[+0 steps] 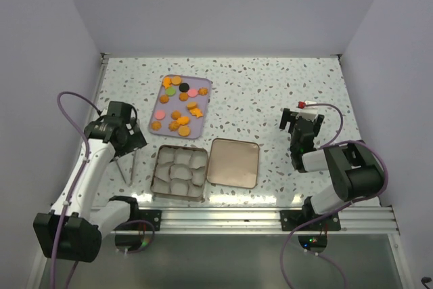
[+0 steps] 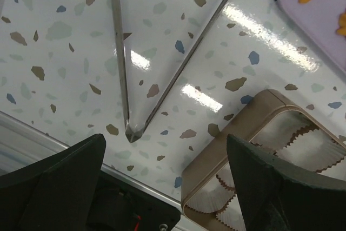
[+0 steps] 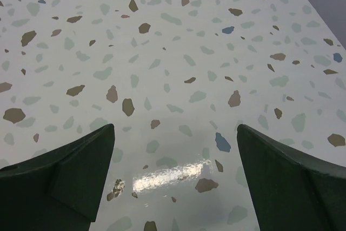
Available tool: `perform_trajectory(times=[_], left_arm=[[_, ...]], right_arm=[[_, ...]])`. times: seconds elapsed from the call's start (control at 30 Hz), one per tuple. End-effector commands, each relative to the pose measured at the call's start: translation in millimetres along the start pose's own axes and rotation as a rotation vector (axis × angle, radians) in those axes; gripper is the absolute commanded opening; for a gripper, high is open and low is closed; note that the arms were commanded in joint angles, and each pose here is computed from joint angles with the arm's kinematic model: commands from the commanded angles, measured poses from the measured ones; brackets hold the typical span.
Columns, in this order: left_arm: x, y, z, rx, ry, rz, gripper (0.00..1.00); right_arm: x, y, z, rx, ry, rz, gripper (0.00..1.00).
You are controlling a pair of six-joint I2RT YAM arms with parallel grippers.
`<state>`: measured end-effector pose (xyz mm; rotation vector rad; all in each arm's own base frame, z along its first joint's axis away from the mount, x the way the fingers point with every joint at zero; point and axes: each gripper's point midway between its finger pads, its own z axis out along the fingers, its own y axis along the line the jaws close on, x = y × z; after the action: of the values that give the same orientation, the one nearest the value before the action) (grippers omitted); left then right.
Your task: Pack the cookies
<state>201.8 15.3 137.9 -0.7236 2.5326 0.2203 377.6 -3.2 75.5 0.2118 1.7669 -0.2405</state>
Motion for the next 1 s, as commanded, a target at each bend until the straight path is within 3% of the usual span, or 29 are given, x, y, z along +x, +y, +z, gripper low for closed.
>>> perform_trajectory(times=[0.0, 0.3, 0.5, 0.73, 0.97], left_arm=[[2.7, 11.2, 2.8, -0.073, 0.054, -0.035, 1.00], [-0.4, -2.2, 50.1, -0.102, 0.153, 0.040, 1.00], [-4.6, 14.8, 48.8, -0.098, 0.185, -0.100, 1.00], [43.6, 28.5, 67.4, -0.126, 0.336, -0.161, 1.00], [45.2, 13.9, 84.7, -0.042, 0.292, -0.194, 1.00]], right_arm=[[-11.9, 1.4, 1.4, -0.008, -0.046, 0.013, 0.99], [-13.0, 2.7, 1.7, -0.012, -0.047, 0.018, 0.99], [-12.6, 3.1, 1.5, -0.014, -0.045, 0.015, 0.99], [-10.9, 2.4, 1.6, -0.012, -0.041, 0.014, 0.99], [-11.6, 2.6, 1.8, -0.012, -0.043, 0.014, 0.99]])
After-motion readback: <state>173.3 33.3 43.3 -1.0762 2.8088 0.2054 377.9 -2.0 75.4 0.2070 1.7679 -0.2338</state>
